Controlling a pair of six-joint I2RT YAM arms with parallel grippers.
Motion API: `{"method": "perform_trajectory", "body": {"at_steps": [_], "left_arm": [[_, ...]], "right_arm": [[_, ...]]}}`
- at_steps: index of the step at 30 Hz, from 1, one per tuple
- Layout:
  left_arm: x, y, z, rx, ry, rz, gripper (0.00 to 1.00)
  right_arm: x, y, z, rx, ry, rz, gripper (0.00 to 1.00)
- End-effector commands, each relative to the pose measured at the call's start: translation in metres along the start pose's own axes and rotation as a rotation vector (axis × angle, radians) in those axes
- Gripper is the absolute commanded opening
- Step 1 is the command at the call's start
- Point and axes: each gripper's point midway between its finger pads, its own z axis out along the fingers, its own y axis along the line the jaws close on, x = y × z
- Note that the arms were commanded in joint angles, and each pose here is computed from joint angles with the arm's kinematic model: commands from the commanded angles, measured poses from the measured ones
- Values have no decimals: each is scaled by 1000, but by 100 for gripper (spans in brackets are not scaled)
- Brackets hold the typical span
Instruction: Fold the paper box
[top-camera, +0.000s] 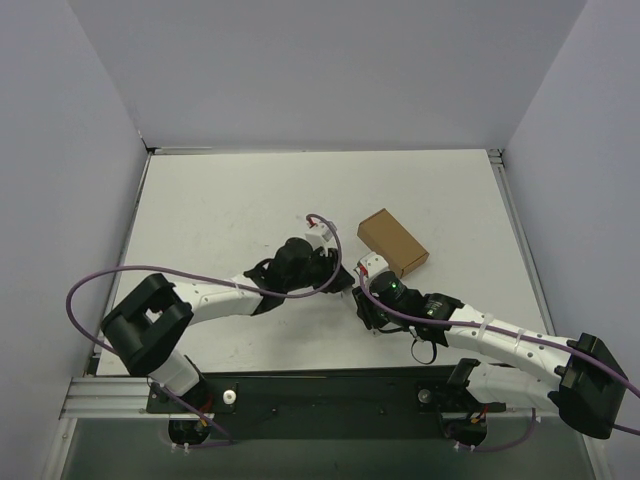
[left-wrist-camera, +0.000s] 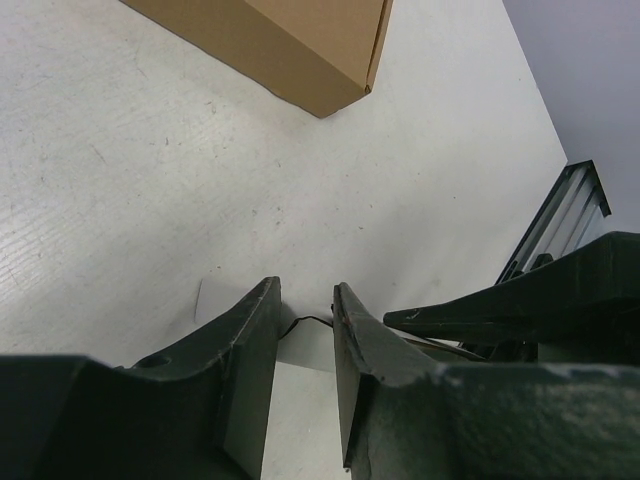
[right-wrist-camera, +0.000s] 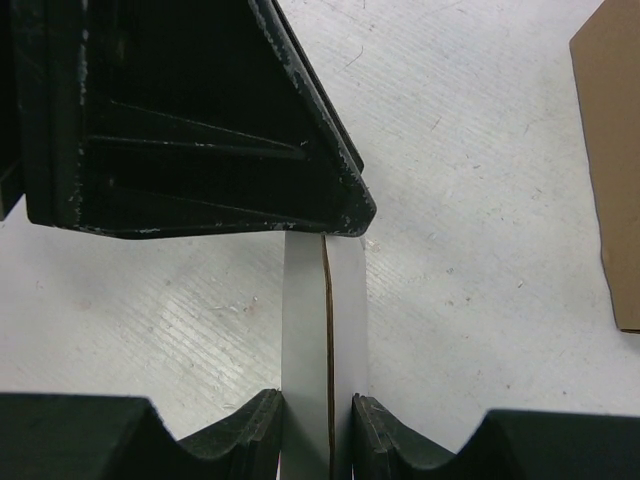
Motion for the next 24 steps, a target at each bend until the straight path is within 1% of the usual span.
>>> {"method": "perform_trajectory", "body": {"at_steps": [1,3,14,19,24], "left_arm": [[33,33,-8,-97,54,6,36],[35,35,-9,-100,48,0,34],[56,44,-14,-94,21,-4,33],[70,47,-12,-116,31,34,33],[81,48,-11,-146,41,59,32]], "right_arm": [[7,-9,0,35,14,16,11],[7,-9,0,36,12,18,11],[6,-10,0,39,7,21,11],[6,-11,0,45,6,25,11],[5,-12,-1,55,0,31,15]]}}
